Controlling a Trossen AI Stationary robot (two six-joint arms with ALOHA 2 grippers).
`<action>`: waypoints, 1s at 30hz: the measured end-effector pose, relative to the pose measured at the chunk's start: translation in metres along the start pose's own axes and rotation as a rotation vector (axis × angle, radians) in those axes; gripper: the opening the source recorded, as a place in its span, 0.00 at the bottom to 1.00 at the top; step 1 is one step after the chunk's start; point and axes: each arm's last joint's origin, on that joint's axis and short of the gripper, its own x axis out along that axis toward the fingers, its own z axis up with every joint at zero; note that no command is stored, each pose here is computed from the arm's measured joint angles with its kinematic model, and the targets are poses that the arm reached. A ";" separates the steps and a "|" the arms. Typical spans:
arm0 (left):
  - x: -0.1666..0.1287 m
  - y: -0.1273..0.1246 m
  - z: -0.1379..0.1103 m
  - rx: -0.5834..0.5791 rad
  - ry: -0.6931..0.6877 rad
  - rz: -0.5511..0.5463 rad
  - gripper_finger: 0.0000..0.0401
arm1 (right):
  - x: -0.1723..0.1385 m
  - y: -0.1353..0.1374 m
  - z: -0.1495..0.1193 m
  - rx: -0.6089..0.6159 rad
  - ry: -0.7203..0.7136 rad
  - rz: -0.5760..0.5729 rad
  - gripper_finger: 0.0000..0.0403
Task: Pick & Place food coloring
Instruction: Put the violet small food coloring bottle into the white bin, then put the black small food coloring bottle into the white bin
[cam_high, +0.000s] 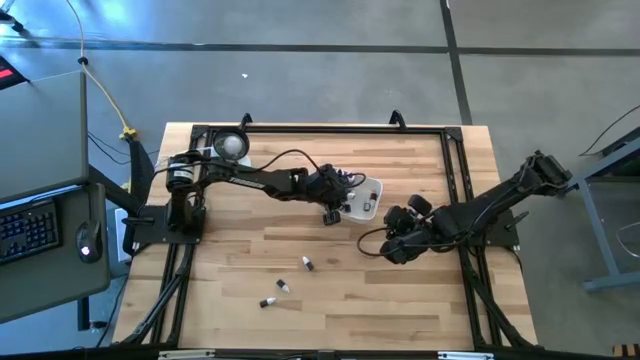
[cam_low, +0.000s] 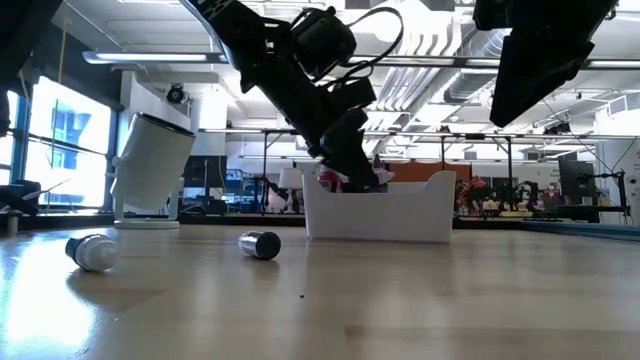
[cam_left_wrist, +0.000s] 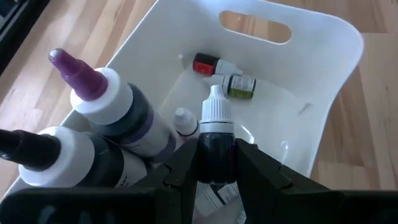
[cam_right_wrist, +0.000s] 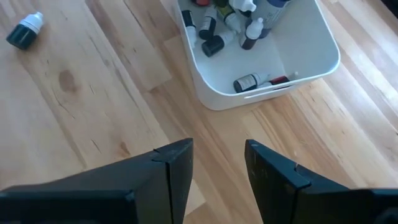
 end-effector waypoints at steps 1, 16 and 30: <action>0.000 0.000 0.000 0.000 0.003 -0.002 0.24 | 0.000 0.000 0.000 0.000 0.001 0.001 0.35; 0.000 -0.002 -0.002 0.008 0.023 -0.058 0.26 | 0.000 0.000 0.000 0.001 0.000 0.003 0.35; -0.053 0.004 0.032 -0.141 0.218 -0.157 0.39 | 0.000 0.007 0.009 -0.020 -0.125 0.027 0.35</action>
